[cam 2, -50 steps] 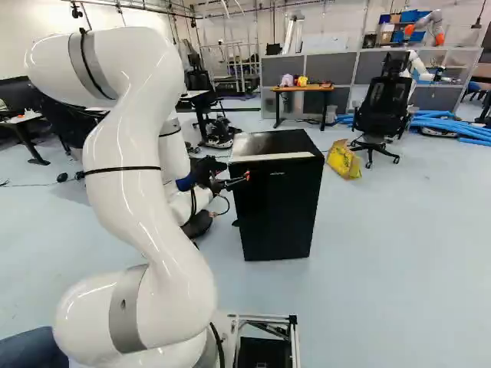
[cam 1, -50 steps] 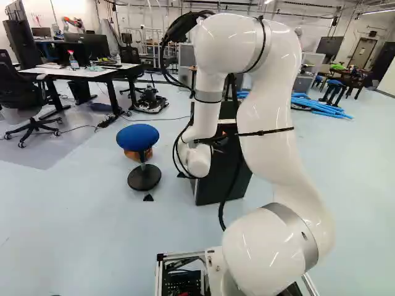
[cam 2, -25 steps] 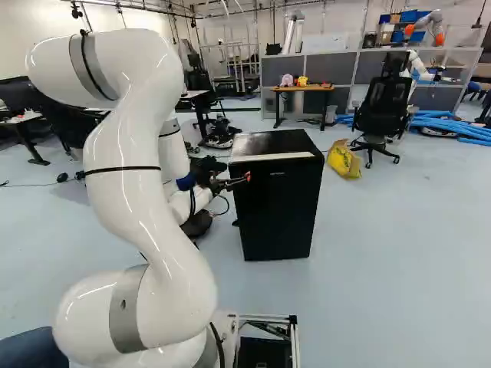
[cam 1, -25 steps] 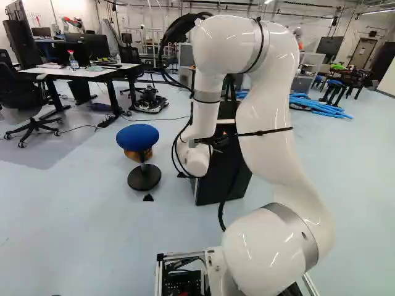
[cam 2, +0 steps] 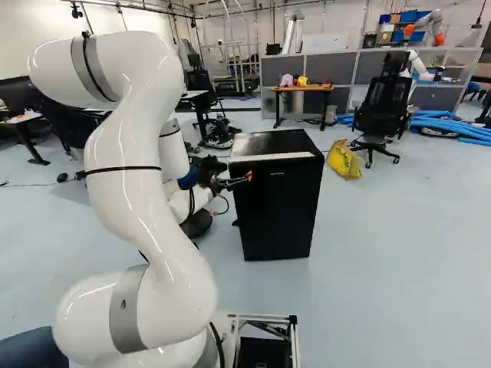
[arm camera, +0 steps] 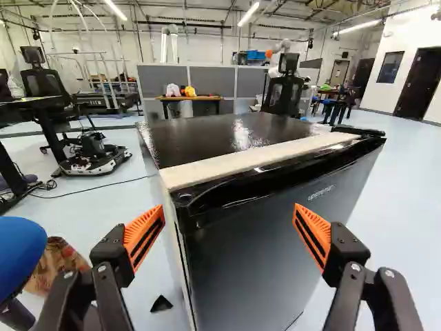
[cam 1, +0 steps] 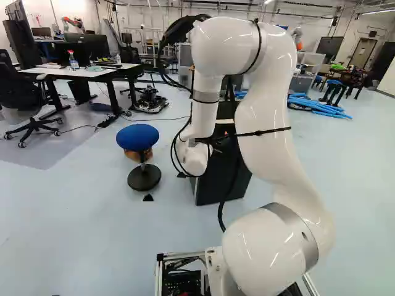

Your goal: Grab a drink from the fridge

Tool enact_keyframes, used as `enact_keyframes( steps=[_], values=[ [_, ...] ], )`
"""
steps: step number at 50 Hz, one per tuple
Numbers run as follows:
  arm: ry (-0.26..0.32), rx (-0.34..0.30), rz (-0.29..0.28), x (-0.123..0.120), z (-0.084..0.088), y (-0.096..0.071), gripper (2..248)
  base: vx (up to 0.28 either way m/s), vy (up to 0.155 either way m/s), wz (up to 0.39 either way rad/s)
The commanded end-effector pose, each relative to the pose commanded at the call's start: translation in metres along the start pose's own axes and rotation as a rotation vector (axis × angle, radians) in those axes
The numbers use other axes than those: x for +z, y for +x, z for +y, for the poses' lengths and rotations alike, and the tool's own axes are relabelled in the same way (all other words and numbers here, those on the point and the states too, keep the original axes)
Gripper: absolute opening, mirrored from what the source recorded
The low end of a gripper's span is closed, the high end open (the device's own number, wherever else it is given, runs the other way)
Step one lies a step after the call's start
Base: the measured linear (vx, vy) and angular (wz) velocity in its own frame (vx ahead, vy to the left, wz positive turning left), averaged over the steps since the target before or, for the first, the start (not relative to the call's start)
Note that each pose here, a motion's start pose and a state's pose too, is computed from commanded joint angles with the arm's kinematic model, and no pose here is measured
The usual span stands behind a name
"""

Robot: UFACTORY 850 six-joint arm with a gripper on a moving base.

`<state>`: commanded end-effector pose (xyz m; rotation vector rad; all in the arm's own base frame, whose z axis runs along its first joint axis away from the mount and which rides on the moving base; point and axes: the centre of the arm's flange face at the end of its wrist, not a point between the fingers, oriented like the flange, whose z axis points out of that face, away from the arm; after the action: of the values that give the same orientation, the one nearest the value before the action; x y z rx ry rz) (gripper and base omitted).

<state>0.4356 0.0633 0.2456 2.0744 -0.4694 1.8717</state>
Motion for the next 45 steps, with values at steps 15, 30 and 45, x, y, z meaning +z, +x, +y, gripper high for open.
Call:
enact_keyframes(
  steps=[15, 30, 45],
  values=[
    [-0.026, 0.005, 0.012, 0.0023, -0.0011, 0.0004, 247, 0.0, 0.0, 0.0],
    [-0.051, 0.008, 0.023, 0.0021, -0.0007, 0.0011, 247, 0.0, 0.0, 0.0],
    [-0.077, 0.01, 0.027, 0.0009, 0.0007, 0.0014, 247, 0.0, 0.0, 0.0]
  ],
)
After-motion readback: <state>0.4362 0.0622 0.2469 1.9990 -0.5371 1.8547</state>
